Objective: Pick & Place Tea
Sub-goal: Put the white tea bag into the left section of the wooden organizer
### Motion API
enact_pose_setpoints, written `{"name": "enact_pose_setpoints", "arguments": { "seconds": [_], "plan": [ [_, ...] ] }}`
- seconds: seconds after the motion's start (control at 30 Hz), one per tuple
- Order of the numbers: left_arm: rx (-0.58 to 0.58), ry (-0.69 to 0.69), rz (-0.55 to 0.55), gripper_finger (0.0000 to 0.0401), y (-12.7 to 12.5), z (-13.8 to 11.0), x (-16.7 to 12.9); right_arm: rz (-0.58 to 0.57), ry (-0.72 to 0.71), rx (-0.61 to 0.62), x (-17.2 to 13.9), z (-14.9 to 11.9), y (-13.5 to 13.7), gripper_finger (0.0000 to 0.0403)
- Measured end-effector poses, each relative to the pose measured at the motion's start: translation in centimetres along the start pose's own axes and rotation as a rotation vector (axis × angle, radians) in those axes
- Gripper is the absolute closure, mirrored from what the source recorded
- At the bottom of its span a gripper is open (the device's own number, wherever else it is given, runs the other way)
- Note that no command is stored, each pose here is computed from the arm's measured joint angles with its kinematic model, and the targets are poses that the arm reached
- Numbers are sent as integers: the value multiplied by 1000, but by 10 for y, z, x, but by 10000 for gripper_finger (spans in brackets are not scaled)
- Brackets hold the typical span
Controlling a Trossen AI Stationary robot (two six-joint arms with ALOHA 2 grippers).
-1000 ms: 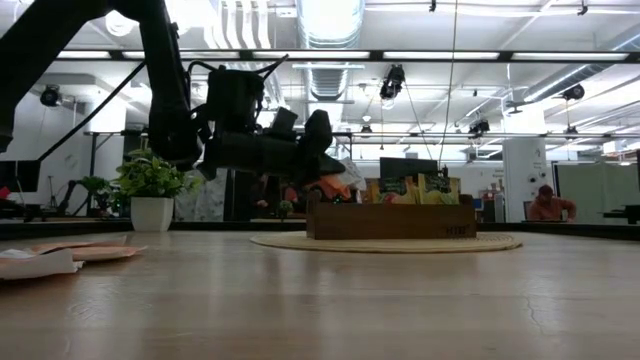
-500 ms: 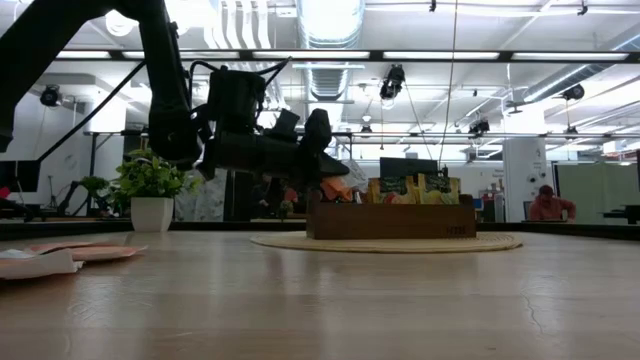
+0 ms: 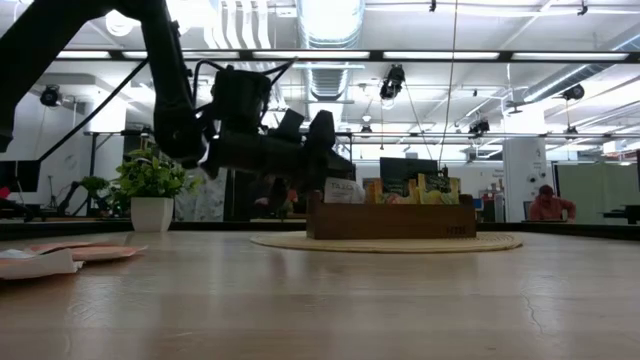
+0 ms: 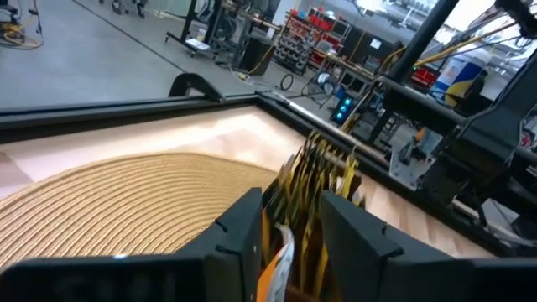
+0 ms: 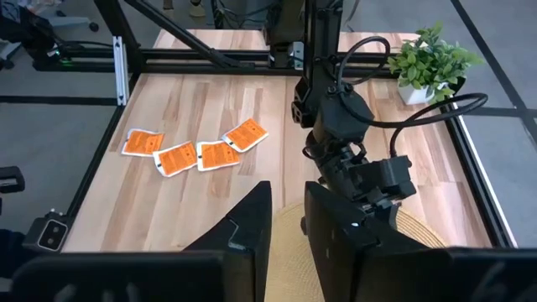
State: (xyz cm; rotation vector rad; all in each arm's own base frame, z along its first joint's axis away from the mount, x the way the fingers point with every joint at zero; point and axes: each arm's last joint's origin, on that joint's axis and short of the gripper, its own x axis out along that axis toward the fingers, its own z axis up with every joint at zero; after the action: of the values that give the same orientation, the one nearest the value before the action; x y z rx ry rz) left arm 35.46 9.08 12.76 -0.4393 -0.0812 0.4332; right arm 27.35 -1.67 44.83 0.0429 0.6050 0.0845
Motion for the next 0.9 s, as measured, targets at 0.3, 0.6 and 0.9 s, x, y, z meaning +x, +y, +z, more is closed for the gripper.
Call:
{"name": "enact_pose_setpoints", "arguments": {
  "seconds": [0.3,0.6,0.9],
  "plan": [
    [11,-83,-39,277,-13,28,-3,-5,1,8,0,0,0,321],
    [81,-102,-54,277,-28,72,-35,-93,94,48,5,-12,-8,288],
    [93,-25,-93,277,-43,100,-90,-93,230,71,33,-41,-13,247]
  ]
}}
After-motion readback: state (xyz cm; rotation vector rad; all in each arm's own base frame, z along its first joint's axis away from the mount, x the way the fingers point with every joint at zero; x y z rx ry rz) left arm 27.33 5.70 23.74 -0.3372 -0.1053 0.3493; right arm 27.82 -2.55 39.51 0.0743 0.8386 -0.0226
